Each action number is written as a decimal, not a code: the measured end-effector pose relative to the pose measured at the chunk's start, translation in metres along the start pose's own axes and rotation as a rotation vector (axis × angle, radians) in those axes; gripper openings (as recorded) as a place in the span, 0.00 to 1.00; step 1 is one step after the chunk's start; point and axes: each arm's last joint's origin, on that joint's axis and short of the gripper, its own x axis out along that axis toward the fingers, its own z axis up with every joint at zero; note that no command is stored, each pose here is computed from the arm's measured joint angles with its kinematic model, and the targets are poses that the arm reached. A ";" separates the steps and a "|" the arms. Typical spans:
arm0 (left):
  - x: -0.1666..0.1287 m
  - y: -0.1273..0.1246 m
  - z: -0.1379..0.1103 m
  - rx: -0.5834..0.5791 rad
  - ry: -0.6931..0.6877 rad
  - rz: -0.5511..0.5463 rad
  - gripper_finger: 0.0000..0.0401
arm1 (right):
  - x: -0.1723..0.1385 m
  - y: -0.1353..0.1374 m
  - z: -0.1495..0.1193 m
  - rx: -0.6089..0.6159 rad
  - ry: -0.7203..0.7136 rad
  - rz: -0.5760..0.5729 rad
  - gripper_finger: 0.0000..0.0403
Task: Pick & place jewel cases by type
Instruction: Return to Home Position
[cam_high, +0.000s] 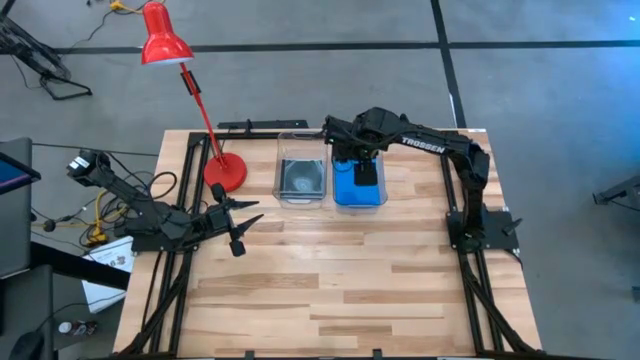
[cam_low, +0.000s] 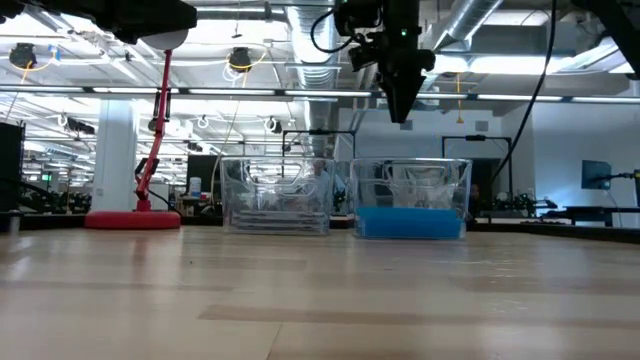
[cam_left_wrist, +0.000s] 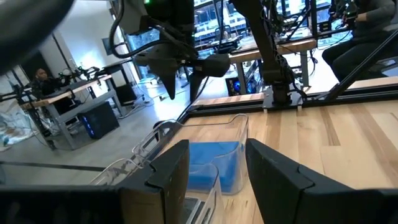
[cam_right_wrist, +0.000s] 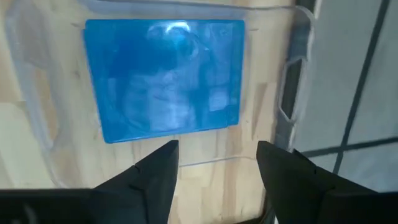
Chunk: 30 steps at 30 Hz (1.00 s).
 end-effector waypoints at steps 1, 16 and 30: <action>0.000 0.000 0.000 0.000 0.000 0.000 0.38 | 0.000 -0.002 -0.001 0.005 0.003 -0.004 0.52; -0.001 0.006 -0.001 0.076 0.049 0.192 0.38 | -0.088 -0.016 -0.034 0.177 -0.404 0.002 0.50; -0.012 0.035 0.029 -0.024 -0.222 0.023 0.38 | -0.178 0.014 -0.121 0.151 -1.034 -0.090 0.50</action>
